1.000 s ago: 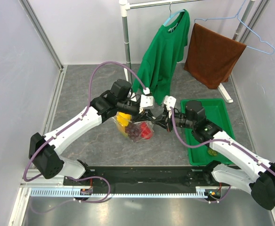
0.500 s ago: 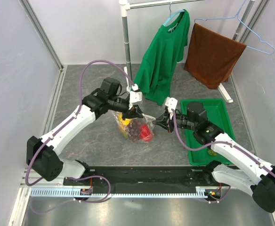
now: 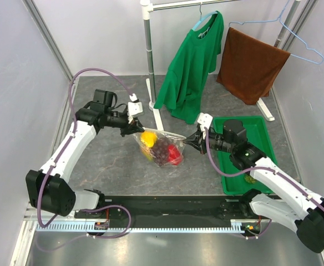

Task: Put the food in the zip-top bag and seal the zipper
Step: Zip the zipper food storage bag at the center of the board.

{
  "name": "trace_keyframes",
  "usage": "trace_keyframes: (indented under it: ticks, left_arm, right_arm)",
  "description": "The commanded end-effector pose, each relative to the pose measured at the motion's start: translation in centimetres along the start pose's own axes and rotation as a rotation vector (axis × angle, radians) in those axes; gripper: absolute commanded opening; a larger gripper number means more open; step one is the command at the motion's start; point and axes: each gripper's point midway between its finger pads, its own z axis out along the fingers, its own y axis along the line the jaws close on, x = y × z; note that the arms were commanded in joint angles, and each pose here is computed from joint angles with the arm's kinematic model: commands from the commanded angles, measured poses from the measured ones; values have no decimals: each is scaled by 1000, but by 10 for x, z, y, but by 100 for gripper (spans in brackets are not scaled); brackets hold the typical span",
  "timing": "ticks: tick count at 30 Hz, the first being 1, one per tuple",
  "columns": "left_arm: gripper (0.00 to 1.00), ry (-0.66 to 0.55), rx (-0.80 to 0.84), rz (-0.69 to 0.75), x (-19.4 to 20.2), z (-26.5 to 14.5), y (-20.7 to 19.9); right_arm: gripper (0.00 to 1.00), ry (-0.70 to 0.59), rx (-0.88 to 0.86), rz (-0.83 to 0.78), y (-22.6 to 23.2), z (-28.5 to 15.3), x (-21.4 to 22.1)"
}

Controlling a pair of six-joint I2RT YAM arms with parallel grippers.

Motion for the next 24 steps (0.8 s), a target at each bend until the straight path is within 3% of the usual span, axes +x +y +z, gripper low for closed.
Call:
trace_keyframes:
  ticks: [1,9,17,20,21,24]
  left_arm:
    - [13,55,-78,39,21,-32,14]
    - [13,84,-163,-24,45,-69,31]
    - [14,80,-164,0,47,-78,25]
    - [35,42,-153,12,34,-80,23]
    - [50,-1,-139,3,23,-79,20]
    - [65,-61,-103,31,-10,-73,13]
  right_arm:
    - [0,-23,49,-20,-12,-8,-10]
    - [0,-5,57,-34,-13,-14,-8]
    - [0,-11,33,-38,-11,-13,-14]
    - [0,-14,-5,-40,-6,-11,-15]
    - [0,-18,-28,-40,-2,-10,-16]
    - [0,-15,-47,-29,-1,-7,-15]
